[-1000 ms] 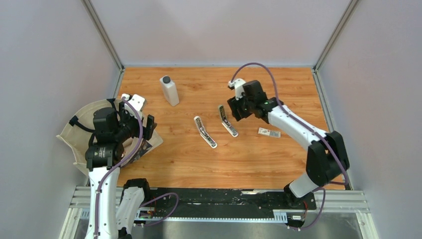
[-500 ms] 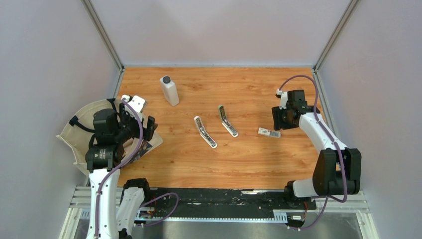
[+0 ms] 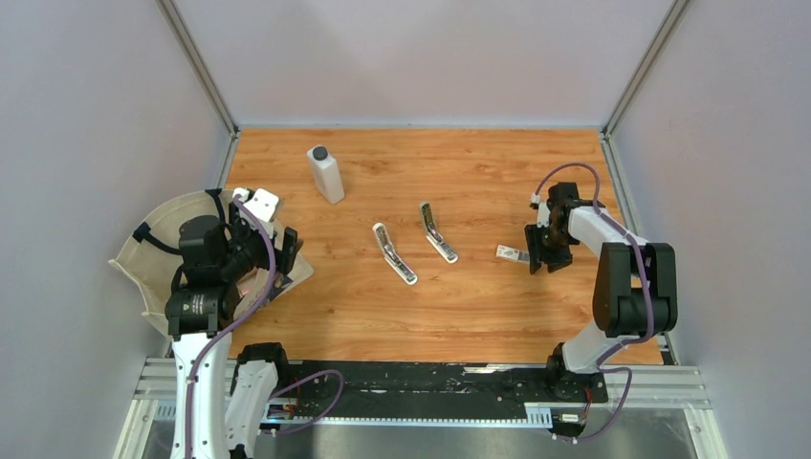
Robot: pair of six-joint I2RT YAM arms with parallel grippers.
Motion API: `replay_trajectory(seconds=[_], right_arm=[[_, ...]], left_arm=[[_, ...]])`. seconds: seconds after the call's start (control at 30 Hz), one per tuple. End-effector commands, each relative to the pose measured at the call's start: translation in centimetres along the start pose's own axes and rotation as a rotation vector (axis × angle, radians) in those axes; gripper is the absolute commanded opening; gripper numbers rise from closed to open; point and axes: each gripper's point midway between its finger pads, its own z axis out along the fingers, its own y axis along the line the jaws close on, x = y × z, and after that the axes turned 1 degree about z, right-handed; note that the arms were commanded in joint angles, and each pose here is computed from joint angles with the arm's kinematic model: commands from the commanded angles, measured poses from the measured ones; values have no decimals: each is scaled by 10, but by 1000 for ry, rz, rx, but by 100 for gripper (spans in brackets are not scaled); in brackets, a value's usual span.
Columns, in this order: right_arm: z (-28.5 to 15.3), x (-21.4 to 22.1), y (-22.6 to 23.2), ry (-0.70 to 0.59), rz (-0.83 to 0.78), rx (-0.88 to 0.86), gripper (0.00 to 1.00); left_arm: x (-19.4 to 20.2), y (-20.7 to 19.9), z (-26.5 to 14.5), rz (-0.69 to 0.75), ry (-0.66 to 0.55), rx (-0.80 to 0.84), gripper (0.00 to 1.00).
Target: Load the staples into the stapler
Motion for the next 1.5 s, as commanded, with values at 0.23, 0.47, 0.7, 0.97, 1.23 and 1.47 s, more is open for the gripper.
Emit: replay_trajectory(seconds=[0.23, 0.47, 0.7, 0.97, 1.23, 1.47], right_arm=[[6, -50, -29, -95, 22, 145, 49], [-10, -75, -36, -189, 11, 190, 49], [-39, -84, 0, -275, -177, 14, 52], [-39, -94, 7, -261, -250, 48, 47], [-23, -91, 24, -228, -298, -12, 36], [-3, -79, 23, -172, -321, -11, 36]], left_arm=[[6, -1, 2, -31, 8, 0, 88], [8, -1, 3, -29, 11, 3, 89], [8, -3, 3, -29, 8, 10, 89], [9, -3, 4, -28, 7, 11, 89], [10, -3, 3, -28, 7, 7, 89], [11, -2, 4, -33, 8, 8, 89]])
